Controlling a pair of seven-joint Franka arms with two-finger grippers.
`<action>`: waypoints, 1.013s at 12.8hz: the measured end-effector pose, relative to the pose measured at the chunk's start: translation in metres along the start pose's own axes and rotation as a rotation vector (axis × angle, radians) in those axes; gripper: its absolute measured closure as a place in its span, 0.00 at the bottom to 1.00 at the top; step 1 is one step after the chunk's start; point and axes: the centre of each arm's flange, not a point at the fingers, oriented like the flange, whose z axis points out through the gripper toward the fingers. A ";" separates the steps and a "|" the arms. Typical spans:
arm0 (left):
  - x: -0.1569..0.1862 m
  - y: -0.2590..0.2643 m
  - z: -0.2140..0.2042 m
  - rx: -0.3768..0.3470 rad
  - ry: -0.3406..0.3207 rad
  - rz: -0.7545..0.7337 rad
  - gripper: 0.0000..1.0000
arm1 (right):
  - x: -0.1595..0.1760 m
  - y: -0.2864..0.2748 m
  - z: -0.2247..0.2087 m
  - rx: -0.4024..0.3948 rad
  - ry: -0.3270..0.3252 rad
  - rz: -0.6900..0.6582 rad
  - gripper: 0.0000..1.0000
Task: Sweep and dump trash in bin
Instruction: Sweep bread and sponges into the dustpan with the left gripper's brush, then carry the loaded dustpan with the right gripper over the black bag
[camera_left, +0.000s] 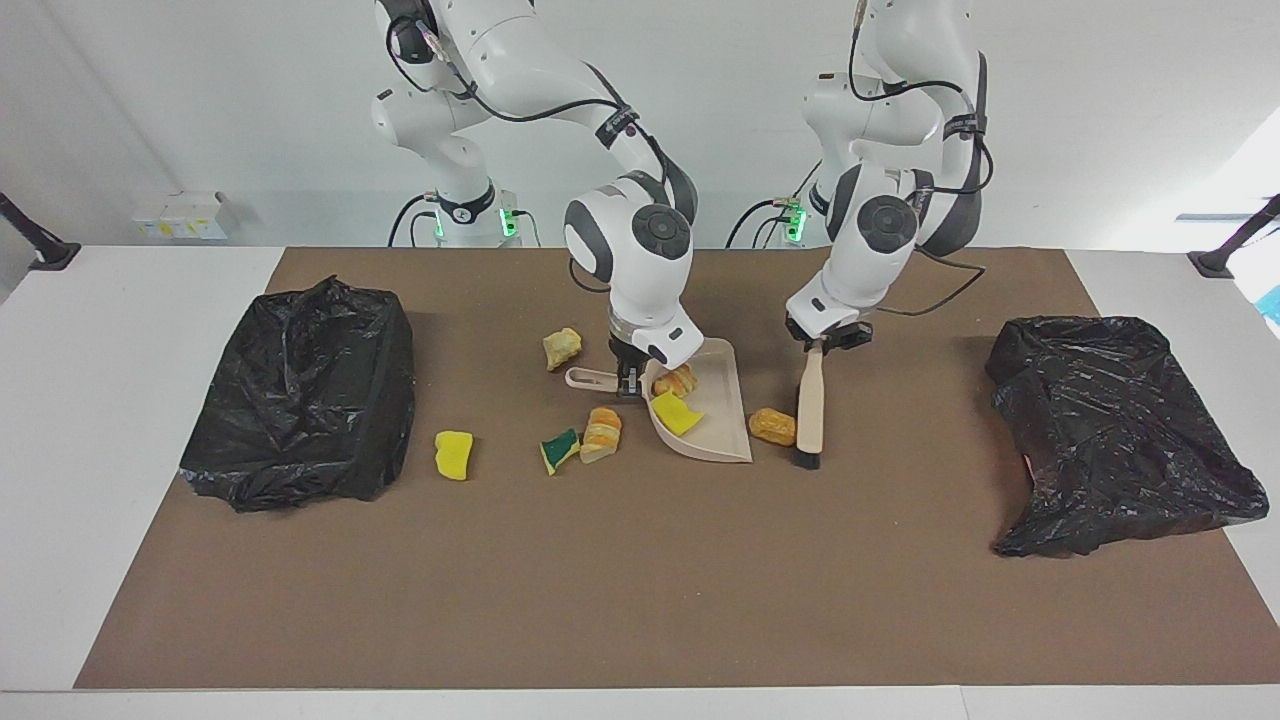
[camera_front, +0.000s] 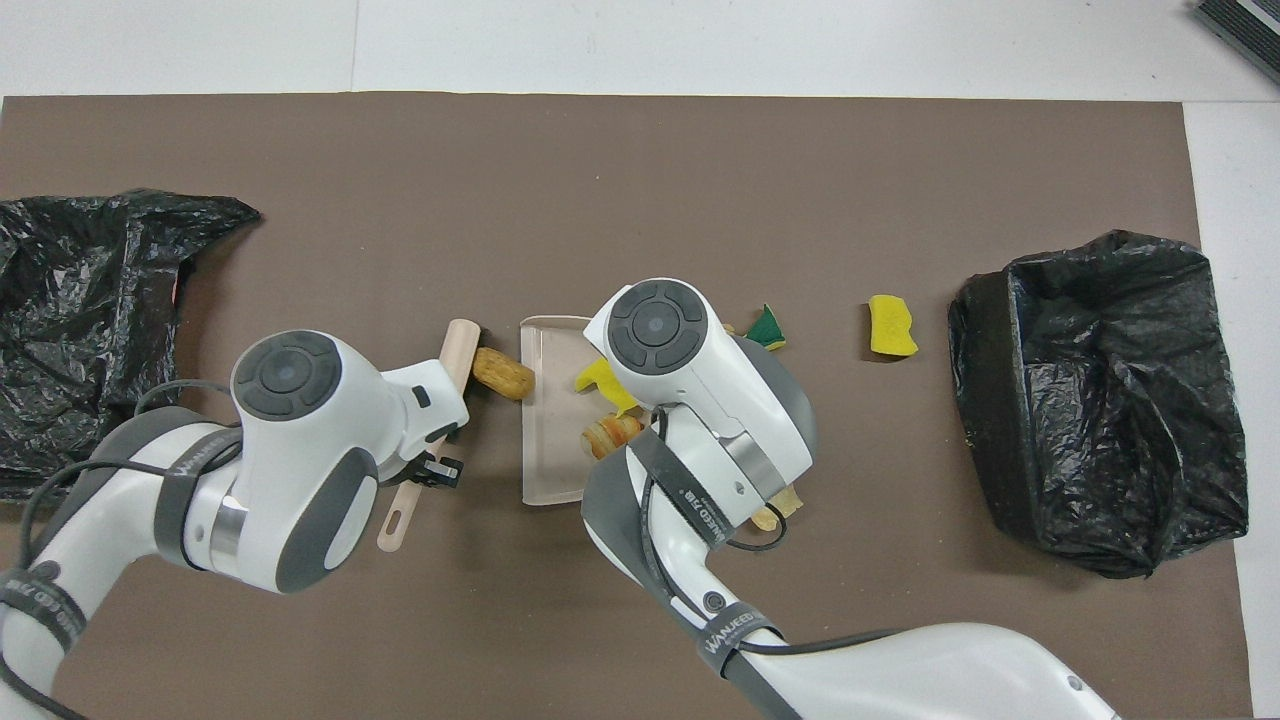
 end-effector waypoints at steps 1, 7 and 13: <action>-0.002 0.025 0.000 0.009 -0.001 0.049 0.74 | 0.000 0.000 0.000 0.000 0.000 0.000 0.68; -0.006 0.034 -0.002 0.014 -0.012 -0.078 0.74 | -0.001 0.001 0.000 -0.006 0.005 0.002 0.68; -0.005 -0.035 -0.002 -0.008 -0.031 -0.418 0.74 | -0.034 0.023 -0.009 -0.037 0.032 0.052 0.68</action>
